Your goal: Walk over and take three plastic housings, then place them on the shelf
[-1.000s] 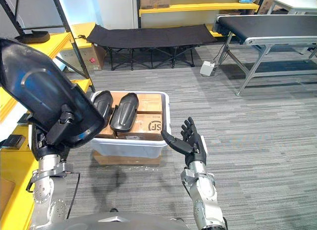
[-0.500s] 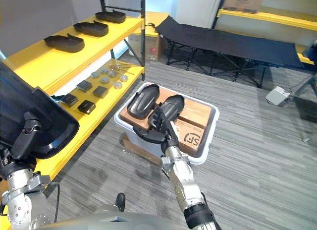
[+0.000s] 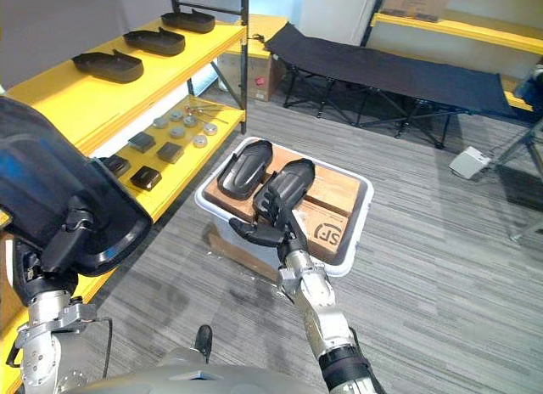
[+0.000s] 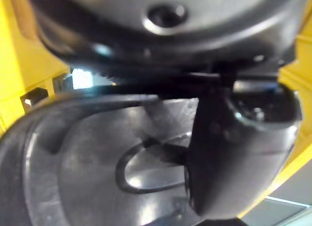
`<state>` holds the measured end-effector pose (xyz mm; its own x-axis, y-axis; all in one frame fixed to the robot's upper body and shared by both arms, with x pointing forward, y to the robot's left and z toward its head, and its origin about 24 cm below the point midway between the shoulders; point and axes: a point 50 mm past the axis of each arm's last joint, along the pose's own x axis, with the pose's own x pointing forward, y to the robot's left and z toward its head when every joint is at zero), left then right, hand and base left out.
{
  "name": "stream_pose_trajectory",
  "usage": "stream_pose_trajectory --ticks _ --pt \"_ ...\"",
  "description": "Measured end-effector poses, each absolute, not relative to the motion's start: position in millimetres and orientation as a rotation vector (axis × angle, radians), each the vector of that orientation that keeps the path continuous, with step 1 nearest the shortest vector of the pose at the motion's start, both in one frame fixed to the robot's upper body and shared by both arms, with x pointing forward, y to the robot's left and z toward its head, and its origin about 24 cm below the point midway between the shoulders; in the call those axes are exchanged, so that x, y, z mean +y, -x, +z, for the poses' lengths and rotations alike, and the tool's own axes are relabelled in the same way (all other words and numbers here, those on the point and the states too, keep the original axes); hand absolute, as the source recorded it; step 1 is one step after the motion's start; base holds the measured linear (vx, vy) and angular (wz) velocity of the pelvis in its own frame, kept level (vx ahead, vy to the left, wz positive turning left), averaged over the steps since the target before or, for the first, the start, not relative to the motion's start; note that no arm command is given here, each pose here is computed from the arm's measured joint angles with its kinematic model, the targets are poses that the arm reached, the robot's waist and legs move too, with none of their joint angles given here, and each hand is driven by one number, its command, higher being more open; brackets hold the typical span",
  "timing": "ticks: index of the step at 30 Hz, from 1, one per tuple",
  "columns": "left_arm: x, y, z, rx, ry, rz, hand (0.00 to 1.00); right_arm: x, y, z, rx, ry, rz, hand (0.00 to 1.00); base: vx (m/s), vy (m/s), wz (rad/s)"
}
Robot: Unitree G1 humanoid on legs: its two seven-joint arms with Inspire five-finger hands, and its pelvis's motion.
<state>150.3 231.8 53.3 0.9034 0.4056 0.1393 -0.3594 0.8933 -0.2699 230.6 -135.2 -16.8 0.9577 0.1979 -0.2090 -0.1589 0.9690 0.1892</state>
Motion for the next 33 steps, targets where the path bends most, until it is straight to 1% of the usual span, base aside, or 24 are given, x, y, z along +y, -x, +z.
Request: stream_pose_trajectory --ticks 1,3,8,12,14,18,24,33 --pt "227 -155 53 -0.200 0.251 0.354 0.00 -141 -230 -18 0.234 -0.125 0.183 1.00 0.00 0.051 1.45" --pt "225 -156 53 -0.202 0.253 0.332 0.00 -142 -230 -18 0.231 -0.064 0.197 1.00 -0.02 0.098 0.85" --pt "230 -152 53 -0.205 0.266 0.343 0.00 -131 -229 -17 0.225 -0.078 0.244 1.00 -0.07 0.056 0.32" --pt "226 -154 54 -0.212 0.265 0.284 0.00 -131 -229 -14 0.194 -0.077 0.238 1.00 -0.06 -0.010 0.37" --pt "219 -156 49 -0.192 0.274 0.218 0.00 -135 -219 -15 0.194 -0.076 0.223 1.00 -0.06 -0.055 0.63" --pt "211 -158 48 -0.192 0.277 0.162 0.00 -137 -218 -15 0.193 -0.046 0.237 1.00 -0.09 -0.064 0.30" --pt "215 -154 49 -0.232 0.351 0.175 0.00 -150 -208 -19 0.218 0.001 0.238 1.00 -0.06 -0.056 0.15" --pt "217 -146 38 -0.182 0.375 0.188 0.00 -163 -210 -15 0.185 -0.005 0.213 1.00 0.01 0.010 0.06"
